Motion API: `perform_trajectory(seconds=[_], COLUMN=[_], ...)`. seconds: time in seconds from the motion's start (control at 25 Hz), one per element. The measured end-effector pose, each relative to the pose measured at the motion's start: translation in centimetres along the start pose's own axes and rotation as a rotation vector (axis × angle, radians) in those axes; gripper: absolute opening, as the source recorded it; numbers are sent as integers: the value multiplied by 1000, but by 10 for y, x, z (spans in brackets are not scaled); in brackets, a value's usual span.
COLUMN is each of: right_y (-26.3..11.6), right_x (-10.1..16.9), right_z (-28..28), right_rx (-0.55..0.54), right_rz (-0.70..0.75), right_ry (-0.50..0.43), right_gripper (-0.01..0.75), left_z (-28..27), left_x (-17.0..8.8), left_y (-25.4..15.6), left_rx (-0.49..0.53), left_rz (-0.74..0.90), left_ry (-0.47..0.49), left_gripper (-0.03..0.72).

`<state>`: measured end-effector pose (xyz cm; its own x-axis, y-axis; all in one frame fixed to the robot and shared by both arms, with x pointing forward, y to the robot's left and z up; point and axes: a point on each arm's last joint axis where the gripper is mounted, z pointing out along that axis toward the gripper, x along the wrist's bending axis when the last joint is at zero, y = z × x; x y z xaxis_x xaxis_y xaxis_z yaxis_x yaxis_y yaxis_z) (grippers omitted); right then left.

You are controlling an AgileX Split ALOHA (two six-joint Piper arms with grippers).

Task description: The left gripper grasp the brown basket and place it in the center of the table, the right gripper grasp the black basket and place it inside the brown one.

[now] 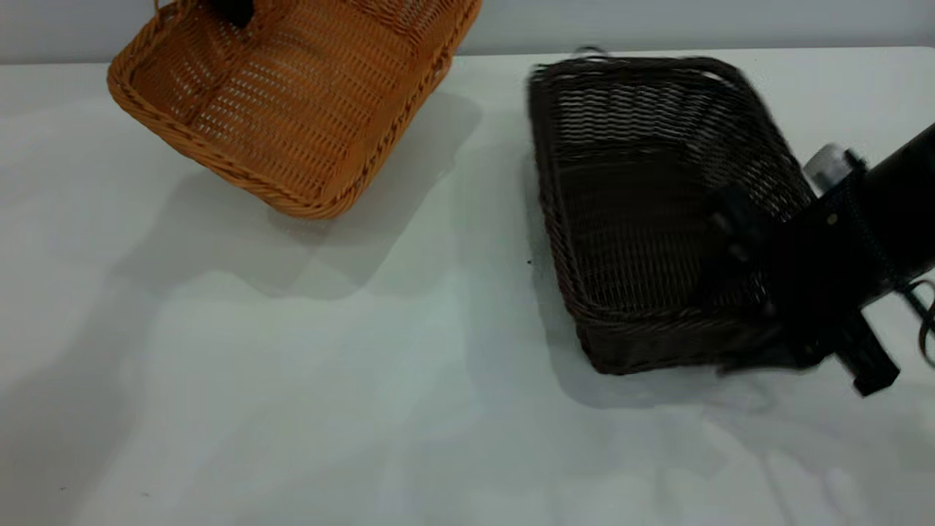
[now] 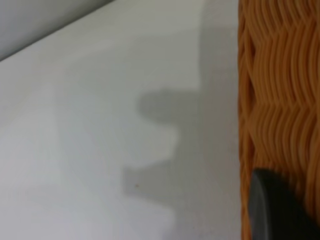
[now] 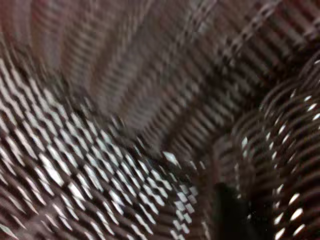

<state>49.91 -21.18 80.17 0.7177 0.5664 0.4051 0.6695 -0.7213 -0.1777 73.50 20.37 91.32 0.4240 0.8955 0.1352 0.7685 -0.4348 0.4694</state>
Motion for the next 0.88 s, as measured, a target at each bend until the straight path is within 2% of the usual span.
perform_trajectory(seconds=[0.12, 0.16, 0.28, 0.36, 0.52, 0.6, 0.68, 0.88], right_y=[24, 33, 56, 81, 121, 138, 148, 162], right_x=[-3, -7, -20, -31, -36, -32, -31, -35], right_z=[-8, -12, -25, -42, -86, -113, -133, -154], right_rx=[-41, -54, -69, -111, -197, -230, -239, -224], right_rz=[10, 15, -21, 28, 15, -48, -128, -244], right_ry=[32, 43, 85, 149, 331, 425, 473, 468], right_gripper=[125, 91, 81, 80, 81, 79, 79, 79], left_z=[0, 0, 0, 0, -2, -4, -5, 14], left_x=[-5, -7, -8, -11, -26, -42, -60, -118], left_y=[-1, -2, -4, -5, -7, -6, -6, -13], left_rx=[28, 35, 53, 68, 57, 32, 18, 43], left_rz=[44, 59, 163, 251, 429, 540, 643, 791], left_ry=[-14, -19, -38, -72, -226, -316, -392, -499], left_gripper=[80, 80, 80, 80, 80, 80, 80, 81])
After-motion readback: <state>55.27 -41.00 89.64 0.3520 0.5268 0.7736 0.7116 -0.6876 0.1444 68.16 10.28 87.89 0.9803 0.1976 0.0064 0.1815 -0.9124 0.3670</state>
